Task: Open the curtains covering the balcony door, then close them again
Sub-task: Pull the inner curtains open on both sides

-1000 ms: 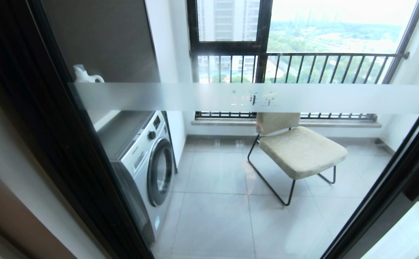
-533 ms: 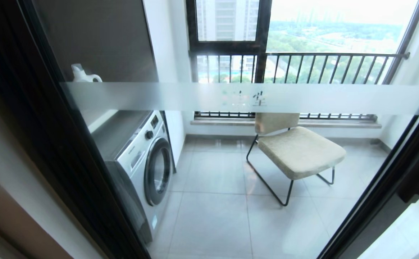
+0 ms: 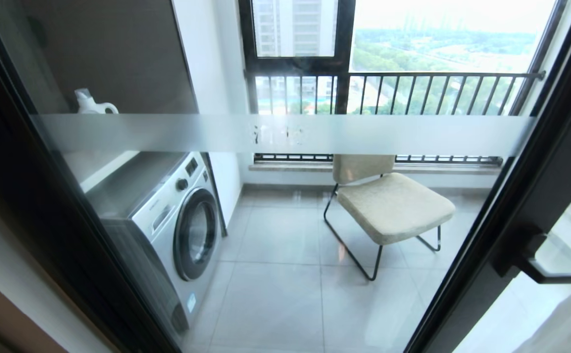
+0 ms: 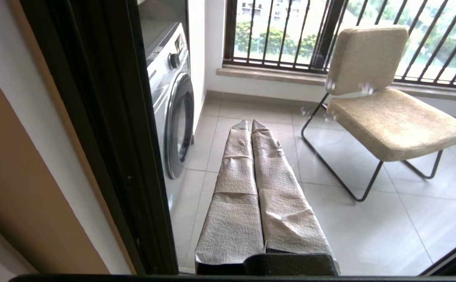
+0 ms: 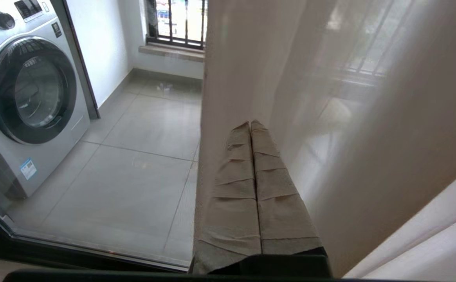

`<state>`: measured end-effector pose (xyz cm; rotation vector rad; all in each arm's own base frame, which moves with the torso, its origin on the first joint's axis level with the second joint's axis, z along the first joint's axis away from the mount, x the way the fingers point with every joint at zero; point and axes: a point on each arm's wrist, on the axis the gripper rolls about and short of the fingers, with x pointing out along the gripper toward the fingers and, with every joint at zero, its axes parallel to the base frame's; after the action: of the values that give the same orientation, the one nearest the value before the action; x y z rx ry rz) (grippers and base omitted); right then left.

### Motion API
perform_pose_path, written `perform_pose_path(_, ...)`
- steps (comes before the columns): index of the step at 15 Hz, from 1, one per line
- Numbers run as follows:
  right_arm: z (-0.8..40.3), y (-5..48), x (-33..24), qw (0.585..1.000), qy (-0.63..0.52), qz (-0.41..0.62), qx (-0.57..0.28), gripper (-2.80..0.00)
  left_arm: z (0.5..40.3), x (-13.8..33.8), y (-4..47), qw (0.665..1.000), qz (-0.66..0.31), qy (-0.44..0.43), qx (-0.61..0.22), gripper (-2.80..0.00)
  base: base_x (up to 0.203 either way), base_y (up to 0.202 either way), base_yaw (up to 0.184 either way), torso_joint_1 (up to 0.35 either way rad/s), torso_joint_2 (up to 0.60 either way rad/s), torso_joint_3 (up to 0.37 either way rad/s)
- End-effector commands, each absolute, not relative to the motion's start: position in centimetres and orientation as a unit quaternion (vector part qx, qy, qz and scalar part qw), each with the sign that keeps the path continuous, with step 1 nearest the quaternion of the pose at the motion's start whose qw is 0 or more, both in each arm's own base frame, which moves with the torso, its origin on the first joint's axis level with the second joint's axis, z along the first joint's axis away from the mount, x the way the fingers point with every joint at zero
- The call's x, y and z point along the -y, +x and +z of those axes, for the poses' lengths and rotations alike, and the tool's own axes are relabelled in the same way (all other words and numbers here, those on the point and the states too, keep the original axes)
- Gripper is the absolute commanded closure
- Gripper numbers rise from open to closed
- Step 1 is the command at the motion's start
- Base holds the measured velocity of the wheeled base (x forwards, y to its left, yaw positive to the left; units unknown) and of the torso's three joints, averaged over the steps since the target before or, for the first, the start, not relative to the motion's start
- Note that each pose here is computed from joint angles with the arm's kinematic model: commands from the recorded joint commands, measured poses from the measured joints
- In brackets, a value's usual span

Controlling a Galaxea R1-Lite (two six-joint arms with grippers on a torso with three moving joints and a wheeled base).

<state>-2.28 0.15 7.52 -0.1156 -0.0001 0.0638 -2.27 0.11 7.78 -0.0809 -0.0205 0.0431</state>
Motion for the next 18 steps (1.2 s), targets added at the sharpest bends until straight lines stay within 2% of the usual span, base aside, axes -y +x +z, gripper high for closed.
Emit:
perform_pose_path(1, 7.52, -2.28, -0.15, 0.998, -0.058, 0.032, 0.000, 0.00, 7.77, -0.11, -2.27, 0.999, 0.022, -0.041, 0.011, 0.00, 0.000, -0.191, 0.003, 0.002, 0.01, 0.006)
perform_pose_path(6, 7.52, -2.28, -0.15, 0.998, -0.058, 0.032, 0.000, 0.00, 7.77, -0.11, -2.27, 0.999, 0.022, -0.042, 0.011, 0.00, 0.000, -0.147, 0.000, 0.002, 0.00, 0.002)
perform_pose_path(17, 7.53, -2.28, -0.15, 0.998, -0.054, 0.031, 0.001, 0.00, 7.77, -0.11, -2.27, 0.999, 0.022, -0.042, 0.011, 0.00, 0.000, 0.000, 0.000, 0.000, 0.00, 0.000)
perform_pose_path(18, 7.53, -2.28, -0.15, 0.998, -0.056, 0.031, 0.001, -2.80, 7.77, -0.11, -2.27, 0.999, 0.022, -0.042, 0.011, 0.00, 0.000, 0.000, 0.000, 0.000, 0.00, 0.000)
